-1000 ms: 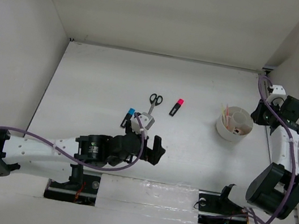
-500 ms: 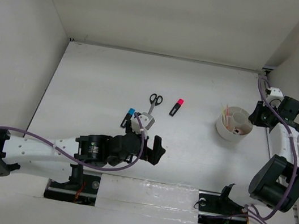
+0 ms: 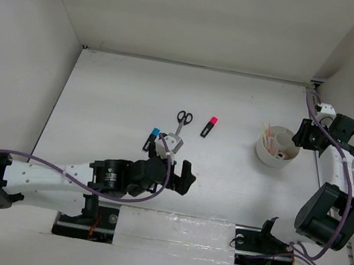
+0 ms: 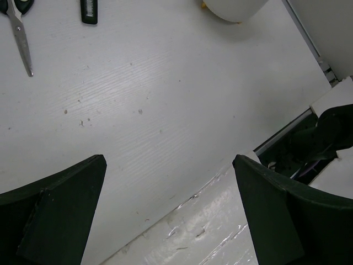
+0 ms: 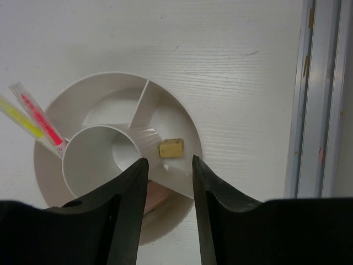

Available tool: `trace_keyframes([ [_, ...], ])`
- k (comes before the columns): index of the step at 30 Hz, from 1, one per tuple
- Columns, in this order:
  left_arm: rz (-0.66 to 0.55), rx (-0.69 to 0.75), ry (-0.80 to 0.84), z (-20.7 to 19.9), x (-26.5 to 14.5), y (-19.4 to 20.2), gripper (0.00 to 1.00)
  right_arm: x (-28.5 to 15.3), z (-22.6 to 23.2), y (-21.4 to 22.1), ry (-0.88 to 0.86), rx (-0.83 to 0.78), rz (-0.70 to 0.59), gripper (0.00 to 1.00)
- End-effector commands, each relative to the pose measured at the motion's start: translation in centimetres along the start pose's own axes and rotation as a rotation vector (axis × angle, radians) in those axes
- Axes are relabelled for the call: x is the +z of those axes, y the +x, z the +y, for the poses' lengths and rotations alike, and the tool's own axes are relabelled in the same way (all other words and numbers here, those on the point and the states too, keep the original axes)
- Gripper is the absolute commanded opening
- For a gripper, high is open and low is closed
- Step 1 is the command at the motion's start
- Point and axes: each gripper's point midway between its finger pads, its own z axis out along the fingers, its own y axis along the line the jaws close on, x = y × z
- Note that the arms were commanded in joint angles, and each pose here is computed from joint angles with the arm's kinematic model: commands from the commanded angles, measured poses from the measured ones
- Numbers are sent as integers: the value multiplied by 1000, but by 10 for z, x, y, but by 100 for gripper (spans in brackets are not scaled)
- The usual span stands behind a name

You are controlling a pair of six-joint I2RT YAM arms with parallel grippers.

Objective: Sort the stationery into containers
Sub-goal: Place the stationery in the storage box, then pick up the stationery from the center of the board.

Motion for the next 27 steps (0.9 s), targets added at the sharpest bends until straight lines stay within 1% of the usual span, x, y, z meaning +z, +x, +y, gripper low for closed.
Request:
trace_keyframes([
  [1, -31, 2, -12, 3, 1, -5, 100, -5, -3, -31, 2, -29, -86, 44],
  [4, -43, -25, -62, 11, 0, -8, 100, -24, -1, -57, 18, -47, -146, 44],
  [5, -45, -30, -78, 12, 1, -8, 100, -35, -1, -74, 30, -67, -190, 45],
  [7, -46, -43, -150, 24, 4, -5, 100, -45, 1, -87, 34, -46, -221, 48],
  [8, -50, -48, -167, 24, 5, -7, 100, -50, 3, -92, 46, -44, -227, 54],
  [9, -57, -55, -182, 23, 5, -12, 100, -59, 6, -107, 70, -43, -262, 54],
  [10, -44, -46, -235, 29, 10, -7, 100, -66, 16, -120, 106, -73, -269, 60],
  [11, -37, -48, -259, 32, 13, -9, 100, -63, 23, -117, 121, -83, -247, 60],
  [12, -19, -55, -273, 34, 18, -11, 100, -71, 29, -132, 150, -105, -269, 71],
  [13, 25, -102, -287, 42, 31, -15, 100, -74, 39, -134, 167, -96, -251, 90],
  [14, 38, -124, -276, 46, 39, -17, 100, -80, 38, -139, 235, -87, -254, 100],
  [15, 51, -144, -279, 53, 45, -20, 100, -84, 60, -150, 230, -90, -284, 100],
  [16, 63, -160, -280, 60, 50, -22, 100, -99, 70, -164, 247, -33, -335, 100],
  [17, 75, -200, -312, 78, 56, -26, 100, -108, 76, -167, 270, 2, -347, 100],
  [18, 63, -216, -337, 88, 57, -31, 100, -114, 98, -173, 254, 14, -364, 100],
  [19, 70, -223, -370, 96, 58, -33, 100, -135, 116, -188, 186, 20, -418, 100],
  [20, 51, -234, -423, 111, 59, -41, 100, -140, 134, -189, 96, 10, -430, 100],
  [21, 57, -241, -464, 120, 57, -41, 100, -150, 173, -194, -108, -38, -461, 100],
  [23, 48, -253, -506, 132, 59, -46, 100, -163, 203, -182, -289, -78, -498, 100],
  [24, 74, -252, -511, 140, 63, -47, 100, -174, 215, -190, -360, -74, -568, 100],
  [25, 69, -254, -491, 142, 70, -51, 100, -181, 225, -186, -427, -64, -588, 100],
  [26, 78, -242, -468, 143, 75, -53, 100, -187, 229, -178, -454, -51, -603, 100],
  [27, 102, -227, -489, 151, 79, -47, 100, -192, 232, -177, -469, -9, -609, 100],
])
